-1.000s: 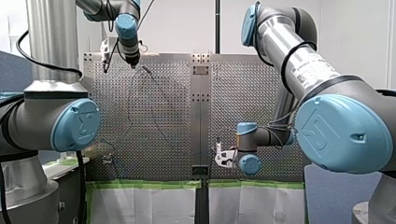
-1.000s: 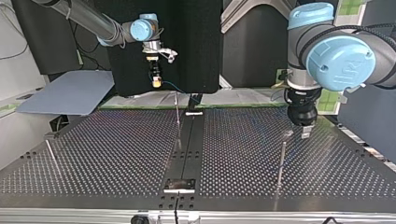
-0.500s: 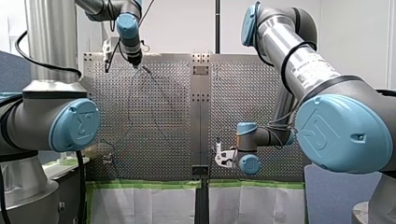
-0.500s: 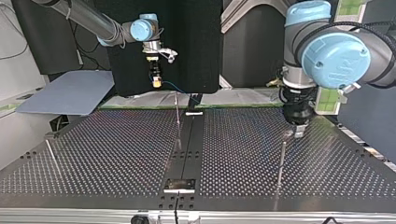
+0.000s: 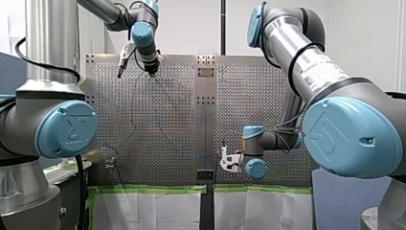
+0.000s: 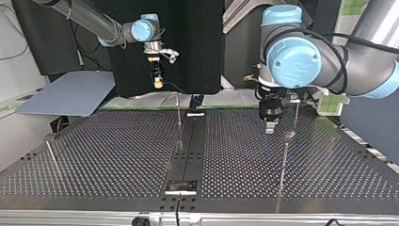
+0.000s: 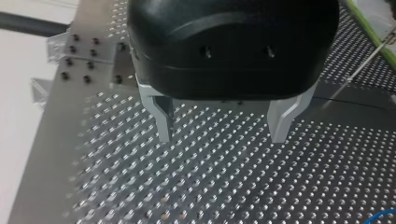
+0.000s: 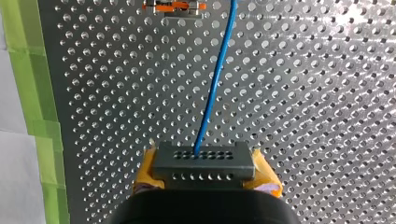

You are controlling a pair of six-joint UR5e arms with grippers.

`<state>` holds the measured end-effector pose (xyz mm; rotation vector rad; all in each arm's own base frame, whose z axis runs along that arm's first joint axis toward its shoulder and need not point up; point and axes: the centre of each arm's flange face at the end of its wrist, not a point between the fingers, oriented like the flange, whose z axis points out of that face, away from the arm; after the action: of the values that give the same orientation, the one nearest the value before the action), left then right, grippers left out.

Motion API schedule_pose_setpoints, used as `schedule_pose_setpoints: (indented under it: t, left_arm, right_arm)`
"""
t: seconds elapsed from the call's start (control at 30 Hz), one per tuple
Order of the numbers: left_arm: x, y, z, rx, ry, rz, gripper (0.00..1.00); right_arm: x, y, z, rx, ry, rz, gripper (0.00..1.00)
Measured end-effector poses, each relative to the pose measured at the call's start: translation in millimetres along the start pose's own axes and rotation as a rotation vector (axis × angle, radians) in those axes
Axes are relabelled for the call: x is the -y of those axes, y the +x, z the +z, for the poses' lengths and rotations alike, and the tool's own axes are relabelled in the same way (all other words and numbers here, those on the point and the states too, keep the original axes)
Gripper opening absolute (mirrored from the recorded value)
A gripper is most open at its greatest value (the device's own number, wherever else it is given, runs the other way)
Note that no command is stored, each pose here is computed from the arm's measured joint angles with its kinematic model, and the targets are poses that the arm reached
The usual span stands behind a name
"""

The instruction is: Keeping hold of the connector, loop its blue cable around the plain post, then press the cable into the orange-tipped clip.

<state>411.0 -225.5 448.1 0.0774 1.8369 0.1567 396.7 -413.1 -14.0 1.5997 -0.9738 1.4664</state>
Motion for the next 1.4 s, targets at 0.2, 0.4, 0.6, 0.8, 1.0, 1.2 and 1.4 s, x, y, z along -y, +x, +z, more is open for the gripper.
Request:
schedule_pose_setpoints:
  t: [0.2,0.4,0.6,0.8,1.0,1.2,1.4]
  left_arm:
    - [27.6,15.4,10.0,0.004,-0.003,0.073,1.0]
    - [48.2,30.9,24.5,0.014,-0.018,0.139,1.0]
    - [51.3,33.4,45.3,0.042,-0.06,0.182,1.0]
    - [54.8,29.9,69.8,0.071,-0.12,0.212,1.0]
    - [55.4,29.1,90.7,0.093,-0.177,0.24,1.0]
    - [52.8,24.9,99.9,0.128,-0.21,0.268,1.0]
    - [52.5,25.4,112.3,0.156,-0.236,0.304,1.0]
  right_arm:
    - [1.0,0.2,0.1,-0.002,0.009,0.002,0.0]
    - [1.1,0.3,0.2,-0.003,0.01,0.003,0.0]
    - [1.7,0.3,0.1,-0.003,0.011,0.003,0.0]
    - [2.5,0.3,-0.2,-0.003,0.013,0.002,0.0]
    - [4.0,1.1,0.4,-0.009,0.019,0.004,0.0]
    - [4.7,1.3,0.5,-0.01,0.023,0.004,0.0]
    - [5.2,1.3,0.4,-0.011,0.024,0.004,0.0]
